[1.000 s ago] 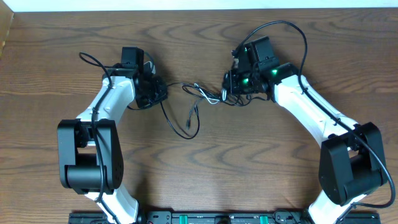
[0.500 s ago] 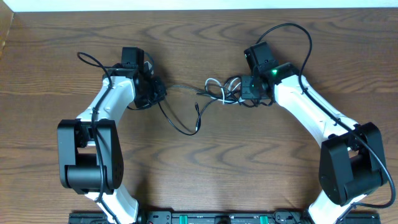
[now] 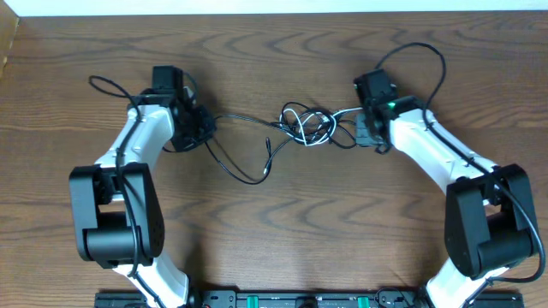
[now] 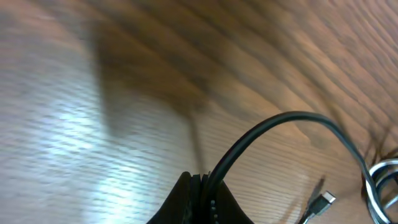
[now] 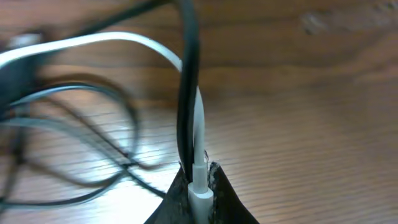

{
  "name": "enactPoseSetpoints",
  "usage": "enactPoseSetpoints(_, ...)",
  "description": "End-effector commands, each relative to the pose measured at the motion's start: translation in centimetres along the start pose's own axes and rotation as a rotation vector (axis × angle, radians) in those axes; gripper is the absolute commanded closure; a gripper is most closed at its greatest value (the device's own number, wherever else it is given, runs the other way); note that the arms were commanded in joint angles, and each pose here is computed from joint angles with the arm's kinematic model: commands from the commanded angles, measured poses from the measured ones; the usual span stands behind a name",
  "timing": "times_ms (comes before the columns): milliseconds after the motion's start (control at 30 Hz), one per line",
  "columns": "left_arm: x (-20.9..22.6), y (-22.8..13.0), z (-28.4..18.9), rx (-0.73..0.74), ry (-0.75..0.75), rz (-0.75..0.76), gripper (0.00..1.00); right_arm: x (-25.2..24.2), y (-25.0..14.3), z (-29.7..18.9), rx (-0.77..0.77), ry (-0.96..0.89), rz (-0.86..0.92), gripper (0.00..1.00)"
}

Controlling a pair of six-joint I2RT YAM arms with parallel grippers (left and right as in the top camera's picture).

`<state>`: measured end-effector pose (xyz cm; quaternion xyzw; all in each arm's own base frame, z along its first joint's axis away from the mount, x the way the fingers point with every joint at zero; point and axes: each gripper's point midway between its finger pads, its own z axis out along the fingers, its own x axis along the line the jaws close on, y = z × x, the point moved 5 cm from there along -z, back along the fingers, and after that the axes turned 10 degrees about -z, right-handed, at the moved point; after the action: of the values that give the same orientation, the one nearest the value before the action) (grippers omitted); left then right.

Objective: Untangle cables

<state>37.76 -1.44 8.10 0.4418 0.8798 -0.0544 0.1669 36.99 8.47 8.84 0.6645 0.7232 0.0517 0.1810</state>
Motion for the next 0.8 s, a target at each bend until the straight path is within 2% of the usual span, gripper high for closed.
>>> enactPoseSetpoints(0,1.4,0.9,0.0,-0.011,0.029,-0.071,0.93,-2.7,-1.2,1.5,0.045,-0.061,0.036,0.98)
enactPoseSetpoints(100,2.0,1.2,-0.2,-0.01,0.034,-0.124,0.92,-4.1,-1.9,2.2,0.071,-0.058,0.075,0.98)
enactPoseSetpoints(267,2.1,1.2,-0.2,-0.008,0.033,-0.13,0.92,-4.7,-2.3,2.8,0.093,0.021,0.128,0.95)
enactPoseSetpoints(433,2.0,1.1,-0.2,-0.003,0.026,-0.128,0.93,-3.6,-1.7,2.8,0.077,0.147,0.15,0.82)
enactPoseSetpoints(500,1.9,1.1,-0.2,0.003,0.017,-0.127,0.92,-2.8,-1.3,2.6,0.064,0.22,0.146,0.68)
enactPoseSetpoints(600,0.6,0.6,-0.2,0.048,-0.077,-0.057,0.79,-0.6,-0.1,1.5,0.023,0.416,0.072,0.53)
enactPoseSetpoints(700,-1.2,0.1,-0.5,0.095,-0.211,0.06,0.62,0.7,1.3,-0.1,-0.01,0.544,0.062,0.49)
enactPoseSetpoints(767,-2.2,-0.4,-0.7,0.119,-0.283,0.134,0.47,1.5,2.2,-1.3,-0.031,0.636,0.055,0.48)
